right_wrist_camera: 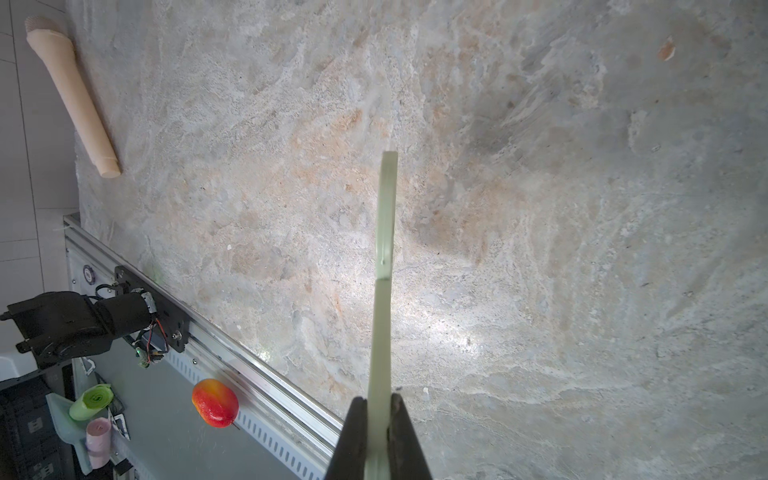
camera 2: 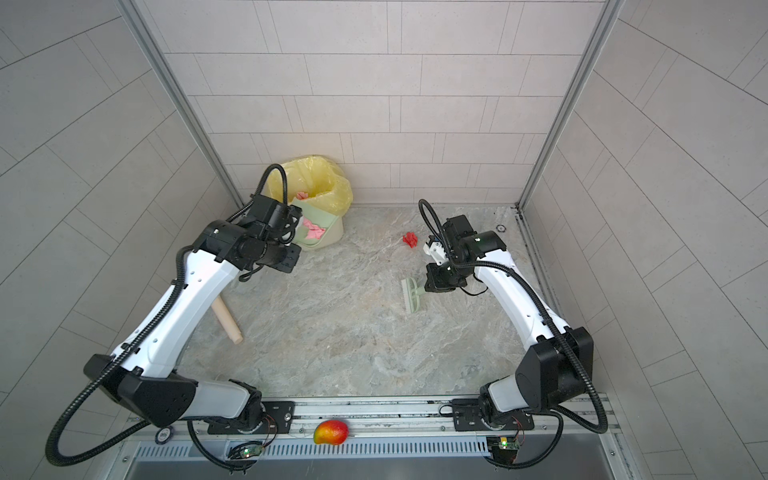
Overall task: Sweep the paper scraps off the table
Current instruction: 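Lift the dustpan toward the yellow bin with left while right draws back, then tip the green dustpan over the yellow bin with the left gripper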
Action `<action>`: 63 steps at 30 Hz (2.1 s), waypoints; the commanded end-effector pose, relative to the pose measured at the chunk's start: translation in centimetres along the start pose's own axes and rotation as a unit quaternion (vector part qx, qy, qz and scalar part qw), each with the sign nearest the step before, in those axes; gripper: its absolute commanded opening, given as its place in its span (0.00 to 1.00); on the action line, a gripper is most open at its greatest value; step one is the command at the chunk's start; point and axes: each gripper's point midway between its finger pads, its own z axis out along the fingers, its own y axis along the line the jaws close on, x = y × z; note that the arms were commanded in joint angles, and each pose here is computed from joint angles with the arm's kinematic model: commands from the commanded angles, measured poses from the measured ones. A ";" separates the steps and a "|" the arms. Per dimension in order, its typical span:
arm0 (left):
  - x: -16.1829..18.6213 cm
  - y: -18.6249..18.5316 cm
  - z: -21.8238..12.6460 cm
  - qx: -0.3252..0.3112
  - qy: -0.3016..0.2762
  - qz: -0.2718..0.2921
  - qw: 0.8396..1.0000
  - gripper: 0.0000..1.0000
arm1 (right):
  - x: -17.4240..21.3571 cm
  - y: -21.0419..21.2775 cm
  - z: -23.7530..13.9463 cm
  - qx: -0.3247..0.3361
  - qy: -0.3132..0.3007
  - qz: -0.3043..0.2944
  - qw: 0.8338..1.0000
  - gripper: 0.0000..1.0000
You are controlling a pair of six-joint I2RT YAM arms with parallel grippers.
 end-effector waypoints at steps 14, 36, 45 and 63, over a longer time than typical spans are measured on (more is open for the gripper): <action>-3.1 11.4 0.1 -0.104 0.012 -0.072 0.992 0.00 | 1.2 -0.1 -1.0 -0.035 -0.016 0.006 0.999 0.00; -9.9 15.9 4.7 -0.267 0.073 0.037 0.960 0.00 | 1.7 -0.9 -2.0 -0.031 0.007 0.009 0.999 0.00; -10.4 16.7 4.8 -0.332 0.099 0.095 0.933 0.00 | 1.4 -0.9 -2.5 -0.027 0.011 0.005 1.000 0.00; -14.8 15.7 2.8 -0.456 0.107 0.226 0.854 0.00 | 1.4 -0.7 -2.9 -0.027 0.017 -0.010 0.999 0.00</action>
